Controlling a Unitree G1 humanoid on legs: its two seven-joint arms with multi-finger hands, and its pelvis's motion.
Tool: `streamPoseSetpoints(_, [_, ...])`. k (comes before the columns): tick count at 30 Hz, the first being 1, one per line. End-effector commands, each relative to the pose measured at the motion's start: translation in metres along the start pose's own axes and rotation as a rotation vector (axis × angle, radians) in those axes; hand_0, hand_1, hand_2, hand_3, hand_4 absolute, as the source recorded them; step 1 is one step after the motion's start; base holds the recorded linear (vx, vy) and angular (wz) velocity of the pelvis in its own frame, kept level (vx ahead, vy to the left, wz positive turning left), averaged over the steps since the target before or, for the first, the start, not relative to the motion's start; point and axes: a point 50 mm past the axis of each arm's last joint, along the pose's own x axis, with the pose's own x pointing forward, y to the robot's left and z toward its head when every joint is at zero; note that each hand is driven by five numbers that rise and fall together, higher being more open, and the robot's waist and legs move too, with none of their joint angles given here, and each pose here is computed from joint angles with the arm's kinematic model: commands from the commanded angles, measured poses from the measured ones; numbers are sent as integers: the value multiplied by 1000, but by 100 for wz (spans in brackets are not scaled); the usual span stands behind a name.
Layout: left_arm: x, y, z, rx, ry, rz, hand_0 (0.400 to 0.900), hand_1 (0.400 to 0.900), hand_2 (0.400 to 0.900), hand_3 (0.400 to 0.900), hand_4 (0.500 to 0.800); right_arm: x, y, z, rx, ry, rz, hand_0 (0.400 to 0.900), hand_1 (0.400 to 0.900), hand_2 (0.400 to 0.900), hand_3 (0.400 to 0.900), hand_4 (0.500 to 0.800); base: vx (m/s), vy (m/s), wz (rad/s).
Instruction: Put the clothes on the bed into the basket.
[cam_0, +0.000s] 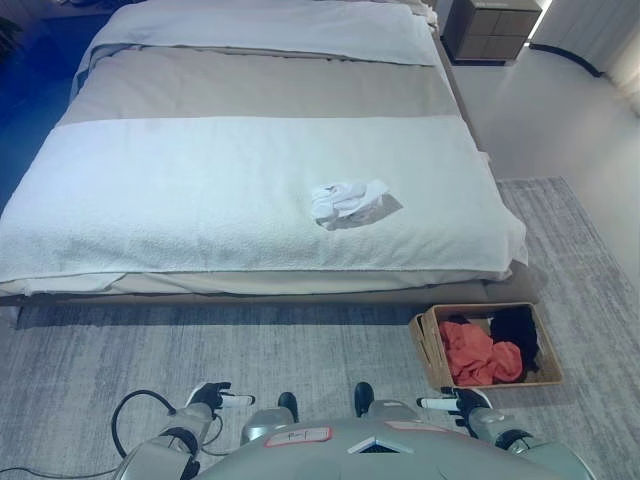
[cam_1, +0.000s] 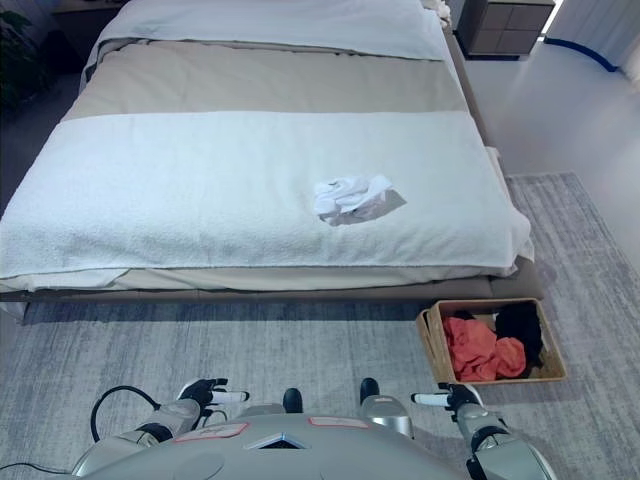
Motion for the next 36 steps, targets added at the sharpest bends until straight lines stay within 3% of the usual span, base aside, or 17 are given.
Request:
streamPoseSetpoints(1, [1, 11, 12, 32, -13, 35, 900, 900, 900, 900, 800, 1, -12, 11, -28, -14, -39, 900, 900, 900, 900, 800, 0, 0, 0])
streamPoseSetpoints(36, [1, 16, 15, 31, -21, 47, 900, 900, 900, 900, 800, 0, -11, 10, -25, -15, -35, 900, 900, 900, 900, 800, 1, -5, 1])
